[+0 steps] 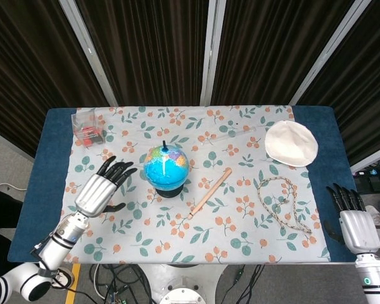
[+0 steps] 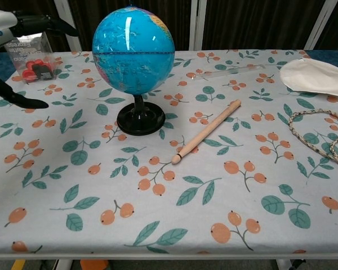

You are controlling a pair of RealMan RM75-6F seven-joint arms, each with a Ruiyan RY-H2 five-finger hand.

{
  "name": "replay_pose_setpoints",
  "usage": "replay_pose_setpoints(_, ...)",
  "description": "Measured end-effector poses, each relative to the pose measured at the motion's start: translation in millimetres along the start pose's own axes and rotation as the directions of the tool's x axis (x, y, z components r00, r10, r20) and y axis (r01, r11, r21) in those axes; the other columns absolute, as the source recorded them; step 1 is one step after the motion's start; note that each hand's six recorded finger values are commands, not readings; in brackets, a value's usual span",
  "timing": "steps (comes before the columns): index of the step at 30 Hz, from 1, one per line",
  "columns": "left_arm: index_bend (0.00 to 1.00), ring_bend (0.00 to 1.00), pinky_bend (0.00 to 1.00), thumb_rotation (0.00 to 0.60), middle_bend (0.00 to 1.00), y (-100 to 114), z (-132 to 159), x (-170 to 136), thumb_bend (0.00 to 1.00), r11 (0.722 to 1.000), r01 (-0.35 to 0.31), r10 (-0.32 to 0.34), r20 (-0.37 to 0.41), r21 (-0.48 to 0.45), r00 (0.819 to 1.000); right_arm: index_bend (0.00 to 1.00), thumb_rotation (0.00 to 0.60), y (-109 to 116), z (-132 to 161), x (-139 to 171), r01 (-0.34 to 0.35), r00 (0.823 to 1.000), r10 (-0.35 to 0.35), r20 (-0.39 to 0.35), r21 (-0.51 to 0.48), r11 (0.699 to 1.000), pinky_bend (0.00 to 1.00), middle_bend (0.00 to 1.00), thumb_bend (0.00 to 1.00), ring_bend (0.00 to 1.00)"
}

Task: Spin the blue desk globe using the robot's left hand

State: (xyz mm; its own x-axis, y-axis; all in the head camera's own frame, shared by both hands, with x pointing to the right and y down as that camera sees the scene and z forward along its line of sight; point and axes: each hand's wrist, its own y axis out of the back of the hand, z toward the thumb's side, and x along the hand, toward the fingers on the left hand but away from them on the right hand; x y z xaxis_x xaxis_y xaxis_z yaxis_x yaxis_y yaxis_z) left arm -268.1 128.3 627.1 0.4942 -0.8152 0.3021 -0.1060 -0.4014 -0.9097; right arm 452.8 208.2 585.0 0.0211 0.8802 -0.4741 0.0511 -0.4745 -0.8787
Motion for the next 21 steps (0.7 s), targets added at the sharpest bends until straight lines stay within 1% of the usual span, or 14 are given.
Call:
replay_pose_setpoints(3, 0.14, 0.08, 0.04, 0.6, 0.11, 7, -6, -1, 0.11, 1.0, -0.025, 0.025, -0.018, 0.004, 1.0, 0.0, 0.6, 1, 0, 0, 0.002, 1.0, -0.002, 0.0, 0.002, 1.0, 0.0, 0.0, 0.31, 0.0)
replay_pose_setpoints(7, 0.14, 0.07, 0.04, 0.6, 0.11, 19, -2, 2, 0.11, 0.997, -0.077, 0.077, 0.002, 0.007, 0.997, 0.0, 0.6, 1, 0, 1, 0.004, 1.0, -0.004, 0.0, 0.002, 1.0, 0.0, 0.0, 0.31, 0.0)
replay_pose_setpoints(10, 0.14, 0.07, 0.04, 0.6, 0.11, 25, 11, 6, 0.11, 0.995, -0.101, 0.101, 0.045, -0.004, 0.994, 0.0, 0.6, 0, 1, 0, -0.001, 1.0, 0.001, -0.001, 0.002, 1.0, 0.0, 0.0, 0.31, 0.0)
replay_pose_setpoints(14, 0.14, 0.07, 0.04, 0.6, 0.11, 28, 37, 16, 0.11, 0.994, -0.109, 0.11, 0.136, -0.017, 0.985, 0.0, 0.6, -2, 1, 0, -0.004, 1.0, 0.004, -0.001, 0.0, 1.0, 0.0, 0.0, 0.31, 0.0)
replay_pose_setpoints(17, 0.14, 0.08, 0.04, 0.6, 0.11, 24, 60, 24, 0.11, 0.994, -0.101, 0.105, 0.199, -0.031, 0.974, 0.0, 0.6, -2, -1, 0, -0.006, 1.0, 0.006, 0.003, -0.002, 1.0, 0.0, 0.0, 0.31, 0.0)
replay_pose_setpoints(21, 0.14, 0.08, 0.04, 0.6, 0.11, 17, 77, 31, 0.11, 0.996, -0.08, 0.087, 0.241, -0.039, 0.967, 0.0, 0.6, -3, -3, 0, -0.007, 1.0, 0.007, 0.007, -0.006, 1.0, 0.0, 0.0, 0.31, 0.0)
